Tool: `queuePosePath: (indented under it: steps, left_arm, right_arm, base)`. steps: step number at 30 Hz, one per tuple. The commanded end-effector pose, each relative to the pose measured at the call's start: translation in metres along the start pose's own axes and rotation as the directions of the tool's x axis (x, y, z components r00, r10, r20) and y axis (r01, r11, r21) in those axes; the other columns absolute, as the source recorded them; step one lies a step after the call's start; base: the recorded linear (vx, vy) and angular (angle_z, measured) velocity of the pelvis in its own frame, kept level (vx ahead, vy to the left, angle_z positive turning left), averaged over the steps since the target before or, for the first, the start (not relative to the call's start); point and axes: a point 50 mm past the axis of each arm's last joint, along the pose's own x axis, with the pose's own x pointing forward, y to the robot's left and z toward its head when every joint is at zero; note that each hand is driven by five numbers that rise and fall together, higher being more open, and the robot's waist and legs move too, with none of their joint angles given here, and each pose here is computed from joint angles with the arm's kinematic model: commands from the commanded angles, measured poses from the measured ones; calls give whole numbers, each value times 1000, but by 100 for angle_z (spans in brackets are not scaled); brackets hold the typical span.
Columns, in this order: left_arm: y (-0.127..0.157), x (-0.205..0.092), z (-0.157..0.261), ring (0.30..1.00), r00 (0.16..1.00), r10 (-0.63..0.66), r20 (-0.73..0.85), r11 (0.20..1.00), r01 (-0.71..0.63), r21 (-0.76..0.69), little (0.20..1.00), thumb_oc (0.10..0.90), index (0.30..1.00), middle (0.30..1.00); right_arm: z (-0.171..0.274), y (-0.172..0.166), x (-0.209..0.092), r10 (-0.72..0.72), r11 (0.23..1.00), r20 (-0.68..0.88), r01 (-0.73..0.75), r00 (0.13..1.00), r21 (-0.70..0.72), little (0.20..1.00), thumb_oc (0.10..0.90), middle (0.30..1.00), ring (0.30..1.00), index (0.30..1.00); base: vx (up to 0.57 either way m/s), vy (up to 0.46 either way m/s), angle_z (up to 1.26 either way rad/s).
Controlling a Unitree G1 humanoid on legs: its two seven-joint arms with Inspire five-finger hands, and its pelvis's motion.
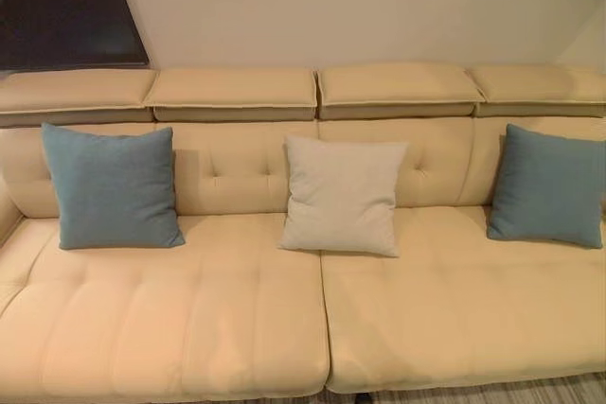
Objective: Pick up all the scattered cushions and arrange them neatly on the sofa.
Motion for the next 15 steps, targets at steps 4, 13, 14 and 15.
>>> queuePosePath:
  steps: [4, 13, 14, 15]
  left_arm:
    - [21, 5, 19, 900, 998, 53, 22, 993, -50, -107, 900, 800, 900, 900]
    - [23, 0, -10, 900, 994, 78, -80, 926, -102, -365, 900, 800, 900, 900]
    - [19, 1, -7, 900, 995, 72, -67, 932, -91, -350, 900, 800, 900, 900]
    - [19, 1, -7, 900, 995, 72, -67, 932, -91, -350, 900, 800, 900, 900]
  right_arm:
    - [31, 42, 0, 126, 992, 77, -124, 989, -21, 900, 800, 900, 900, 900]
    - [8, 51, -3, 168, 980, 14, -166, 986, -112, 900, 800, 900, 900, 900]
    - [15, 39, -1, 151, 984, 41, -146, 988, -99, 900, 800, 900, 900, 900]
    - [15, 39, -1, 151, 984, 41, -146, 988, -99, 900, 800, 900, 900, 900]
  base:
    - [-288, 95, -45]
    - [-42, -130, -18]
    - [-37, -122, 0]
    - [-23, -64, 4]
